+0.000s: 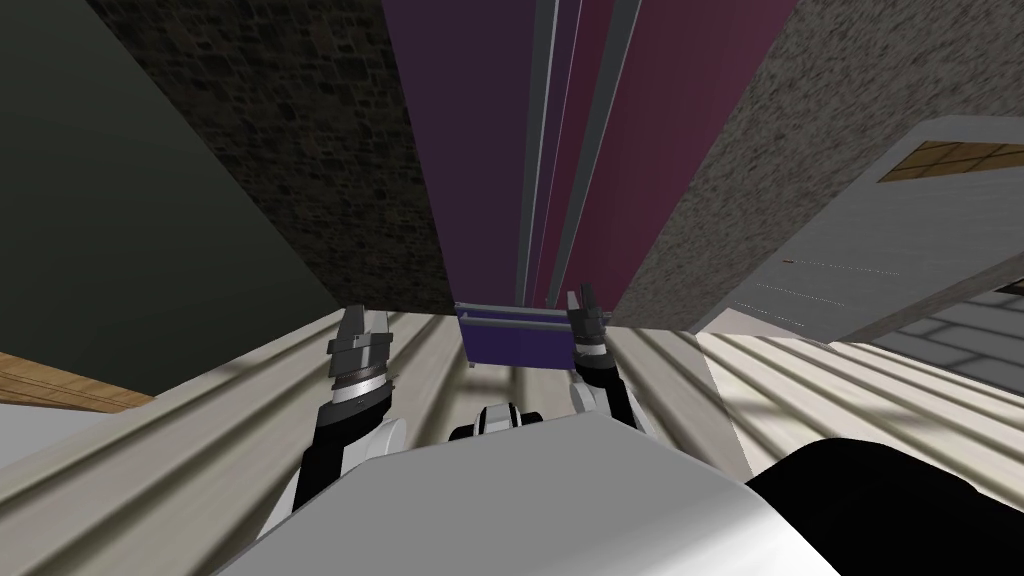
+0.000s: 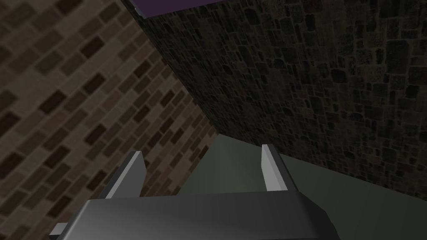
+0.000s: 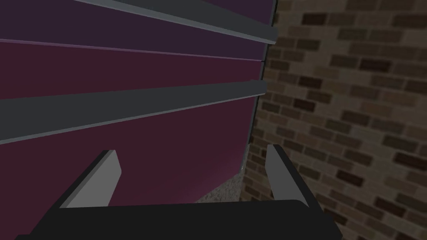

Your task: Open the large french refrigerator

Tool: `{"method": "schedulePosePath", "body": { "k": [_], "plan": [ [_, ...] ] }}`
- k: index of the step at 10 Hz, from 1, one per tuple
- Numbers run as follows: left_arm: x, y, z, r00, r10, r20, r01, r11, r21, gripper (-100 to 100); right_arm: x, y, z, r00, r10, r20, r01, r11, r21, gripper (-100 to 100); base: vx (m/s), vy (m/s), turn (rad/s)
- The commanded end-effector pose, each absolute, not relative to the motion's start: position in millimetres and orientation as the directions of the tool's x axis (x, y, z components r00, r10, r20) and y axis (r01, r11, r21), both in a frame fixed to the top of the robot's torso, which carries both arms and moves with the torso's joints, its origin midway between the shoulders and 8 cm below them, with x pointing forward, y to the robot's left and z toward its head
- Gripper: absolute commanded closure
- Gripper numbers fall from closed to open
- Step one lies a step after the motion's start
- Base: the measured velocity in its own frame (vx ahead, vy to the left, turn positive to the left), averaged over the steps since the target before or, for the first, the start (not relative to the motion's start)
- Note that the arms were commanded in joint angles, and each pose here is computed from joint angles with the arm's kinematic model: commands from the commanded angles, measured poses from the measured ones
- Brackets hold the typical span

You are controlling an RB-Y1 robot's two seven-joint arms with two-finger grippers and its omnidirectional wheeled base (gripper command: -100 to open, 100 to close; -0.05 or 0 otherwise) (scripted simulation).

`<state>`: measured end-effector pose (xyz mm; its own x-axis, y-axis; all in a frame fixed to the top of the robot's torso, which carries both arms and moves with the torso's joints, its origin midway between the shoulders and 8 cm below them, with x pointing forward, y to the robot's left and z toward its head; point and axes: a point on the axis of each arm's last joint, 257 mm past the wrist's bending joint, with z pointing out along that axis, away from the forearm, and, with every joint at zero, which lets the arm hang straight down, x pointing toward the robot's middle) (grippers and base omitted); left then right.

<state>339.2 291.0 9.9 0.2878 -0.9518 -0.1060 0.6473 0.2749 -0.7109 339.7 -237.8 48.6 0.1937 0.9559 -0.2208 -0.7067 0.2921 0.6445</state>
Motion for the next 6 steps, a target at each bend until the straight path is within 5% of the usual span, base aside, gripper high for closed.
{"method": "schedulePosePath", "body": {
  "k": [1,6],
  "plan": [
    [339.2,291.0,9.9,0.288,-0.952,-0.106,0.647,0.275,-0.711,0,353.1,-231.3,35.0,0.213,0.917,-0.338,-0.666,0.390,0.636,-100,0.010,0.021,0.020],
    [339.2,291.0,9.9,0.288,-0.952,-0.106,0.647,0.275,-0.711,0,387.3,-226.3,-0.4,0.281,0.774,-0.568,-0.546,0.615,0.568,-100,0.014,0.032,0.027]
  ]
}}
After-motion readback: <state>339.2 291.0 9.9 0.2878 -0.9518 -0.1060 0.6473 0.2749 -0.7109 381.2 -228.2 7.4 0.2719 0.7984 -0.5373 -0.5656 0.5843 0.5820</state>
